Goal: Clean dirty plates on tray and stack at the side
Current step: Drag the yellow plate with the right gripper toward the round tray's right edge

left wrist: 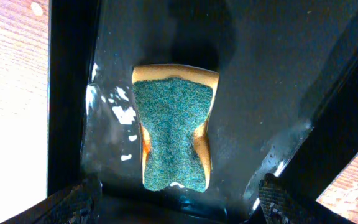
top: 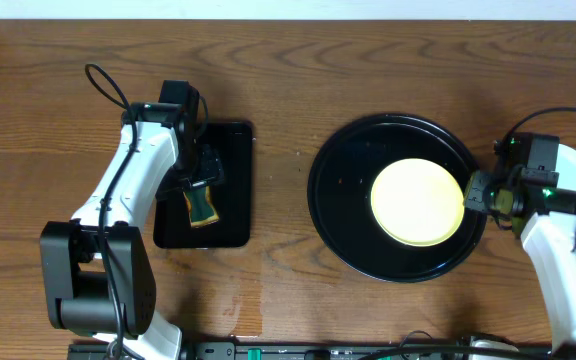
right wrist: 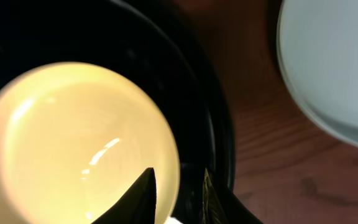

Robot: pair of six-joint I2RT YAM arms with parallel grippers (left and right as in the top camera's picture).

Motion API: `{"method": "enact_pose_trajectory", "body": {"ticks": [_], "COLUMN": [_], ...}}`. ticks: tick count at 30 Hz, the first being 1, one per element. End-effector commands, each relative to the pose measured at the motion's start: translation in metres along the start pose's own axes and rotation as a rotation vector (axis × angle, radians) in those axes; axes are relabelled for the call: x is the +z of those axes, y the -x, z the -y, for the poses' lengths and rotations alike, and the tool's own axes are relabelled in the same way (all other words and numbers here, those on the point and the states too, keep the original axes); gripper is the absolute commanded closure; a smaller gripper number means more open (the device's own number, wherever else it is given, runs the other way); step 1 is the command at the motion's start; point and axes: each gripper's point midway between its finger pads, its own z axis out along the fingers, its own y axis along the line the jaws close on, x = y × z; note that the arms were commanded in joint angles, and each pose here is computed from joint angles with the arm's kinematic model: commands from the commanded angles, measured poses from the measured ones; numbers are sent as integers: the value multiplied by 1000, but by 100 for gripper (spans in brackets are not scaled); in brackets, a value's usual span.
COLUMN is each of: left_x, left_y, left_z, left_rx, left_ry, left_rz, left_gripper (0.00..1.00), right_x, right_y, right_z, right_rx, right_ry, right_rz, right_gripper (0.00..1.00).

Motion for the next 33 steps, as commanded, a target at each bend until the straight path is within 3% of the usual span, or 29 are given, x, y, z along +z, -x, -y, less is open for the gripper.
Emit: {"method": "enact_pose_trajectory", "body": {"ticks": [1, 4, 8, 13, 17, 22, 29, 33], "left_x": [0, 0, 0, 0, 0, 0, 0, 0], "left_y": [1, 1, 1, 1, 1, 1, 1, 1], "left_z": [-2, -2, -2, -2, -2, -2, -2, -2], "left_rx": [-5, -5, -5, -5, -5, -5, -5, -5], "left_ry": [6, 6, 6, 6, 6, 6, 6, 6], "left_rz": [-1, -1, -1, -1, -1, -1, -1, -1], "left_gripper": [18, 18, 18, 18, 18, 18, 18, 18], "right_x": [13, 27, 51, 71, 73, 78, 91, 88], "right_y": [-4, -16, -24, -21, -19, -24, -33, -27], "right_z": [-11, -19, -8, -2, -2, -1, 1, 1], "right_rx": [36, 20, 24, 29, 46, 46, 85, 109], "right_ry": [88, 139, 76, 36, 35, 29, 18, 37], "right_rz": [-64, -136, -191, -188, -180, -191, -225, -205], "right_gripper": [76, 73, 67, 67, 89, 84, 99, 99]}}
